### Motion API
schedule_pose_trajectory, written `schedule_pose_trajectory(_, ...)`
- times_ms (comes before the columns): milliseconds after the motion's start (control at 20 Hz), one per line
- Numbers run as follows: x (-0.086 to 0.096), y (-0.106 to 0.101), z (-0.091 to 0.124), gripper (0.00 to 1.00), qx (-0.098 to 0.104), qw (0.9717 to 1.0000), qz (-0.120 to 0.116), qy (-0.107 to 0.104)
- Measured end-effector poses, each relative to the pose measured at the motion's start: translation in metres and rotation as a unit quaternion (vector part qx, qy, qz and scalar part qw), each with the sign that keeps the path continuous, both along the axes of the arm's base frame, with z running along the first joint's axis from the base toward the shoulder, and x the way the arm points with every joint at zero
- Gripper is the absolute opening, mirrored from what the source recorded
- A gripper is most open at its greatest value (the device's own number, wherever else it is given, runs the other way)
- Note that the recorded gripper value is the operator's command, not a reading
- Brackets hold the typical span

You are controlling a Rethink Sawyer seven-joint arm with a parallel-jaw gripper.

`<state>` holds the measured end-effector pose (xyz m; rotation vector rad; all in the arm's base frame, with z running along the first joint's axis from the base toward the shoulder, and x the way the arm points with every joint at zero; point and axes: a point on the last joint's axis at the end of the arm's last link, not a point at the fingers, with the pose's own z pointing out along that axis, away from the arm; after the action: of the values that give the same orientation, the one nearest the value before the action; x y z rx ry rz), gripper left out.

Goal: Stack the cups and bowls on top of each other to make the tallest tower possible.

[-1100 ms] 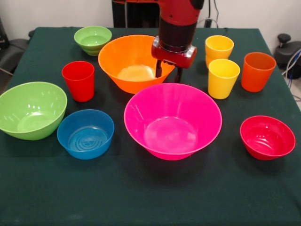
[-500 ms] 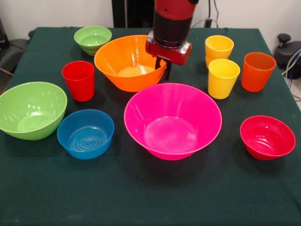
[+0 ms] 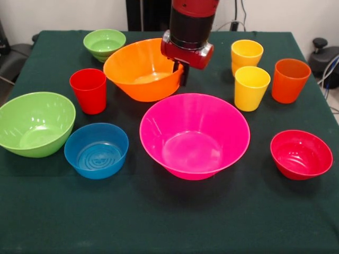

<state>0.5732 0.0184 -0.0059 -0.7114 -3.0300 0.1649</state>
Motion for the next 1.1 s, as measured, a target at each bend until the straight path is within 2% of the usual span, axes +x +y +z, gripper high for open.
schedule_pose_trajectory(300, 0.013, 0.001, 0.021, 0.00, -0.001, 0.9999, -0.009, -0.014)
schedule_pose_trajectory(650, 0.034, 0.009, 0.065, 0.00, 0.003, 0.9990, -0.028, -0.034)
schedule_pose_trajectory(900, 0.036, 0.018, 0.092, 0.00, 0.007, 0.9987, -0.040, -0.032)
schedule_pose_trajectory(950, 0.035, 0.022, 0.104, 0.00, 0.009, 0.9986, -0.044, -0.029)
schedule_pose_trajectory(1100, 0.035, 0.026, 0.116, 0.00, 0.010, 0.9985, -0.048, -0.024)
